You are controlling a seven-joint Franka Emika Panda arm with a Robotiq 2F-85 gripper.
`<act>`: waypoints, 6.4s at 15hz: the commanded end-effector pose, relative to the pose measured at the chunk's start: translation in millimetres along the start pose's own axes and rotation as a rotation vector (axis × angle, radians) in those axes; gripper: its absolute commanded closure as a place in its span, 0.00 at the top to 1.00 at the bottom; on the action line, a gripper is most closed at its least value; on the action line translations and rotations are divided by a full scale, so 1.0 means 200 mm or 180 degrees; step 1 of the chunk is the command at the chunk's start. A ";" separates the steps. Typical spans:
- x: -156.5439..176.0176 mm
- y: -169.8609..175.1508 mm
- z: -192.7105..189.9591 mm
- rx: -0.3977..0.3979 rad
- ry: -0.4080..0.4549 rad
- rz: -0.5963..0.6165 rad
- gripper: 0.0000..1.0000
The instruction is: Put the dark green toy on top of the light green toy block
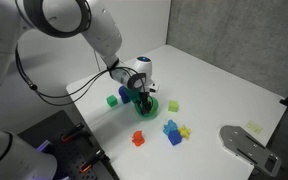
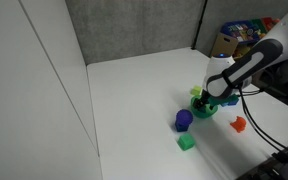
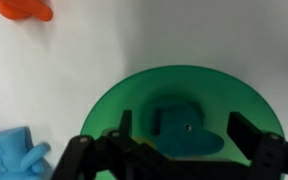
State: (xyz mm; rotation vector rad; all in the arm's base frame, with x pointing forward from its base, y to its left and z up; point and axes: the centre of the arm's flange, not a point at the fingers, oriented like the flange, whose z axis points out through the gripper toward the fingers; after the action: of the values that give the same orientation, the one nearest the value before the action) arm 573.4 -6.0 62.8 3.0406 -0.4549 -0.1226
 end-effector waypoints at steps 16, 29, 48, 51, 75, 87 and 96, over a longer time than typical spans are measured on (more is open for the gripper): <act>0.12 -0.17 -0.58 0.0381 0.0318 0.0011 0.05; 0.47 0.19 -0.54 0.0073 0.0829 0.0502 0.06; 0.78 0.24 -0.29 -0.0096 0.1093 0.0652 0.05; 0.77 0.23 -0.30 -0.0070 0.1085 0.0646 0.05; 0.62 0.20 -0.32 -0.0150 0.1022 0.0663 0.05; 0.52 0.18 -0.57 -0.0010 0.0971 0.0623 1.00; 0.36 0.07 -0.96 0.0259 0.0798 0.0428 1.00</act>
State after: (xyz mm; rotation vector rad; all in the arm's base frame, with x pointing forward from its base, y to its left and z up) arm 679.3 -38.3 220.1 2.9837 -0.6956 0.3350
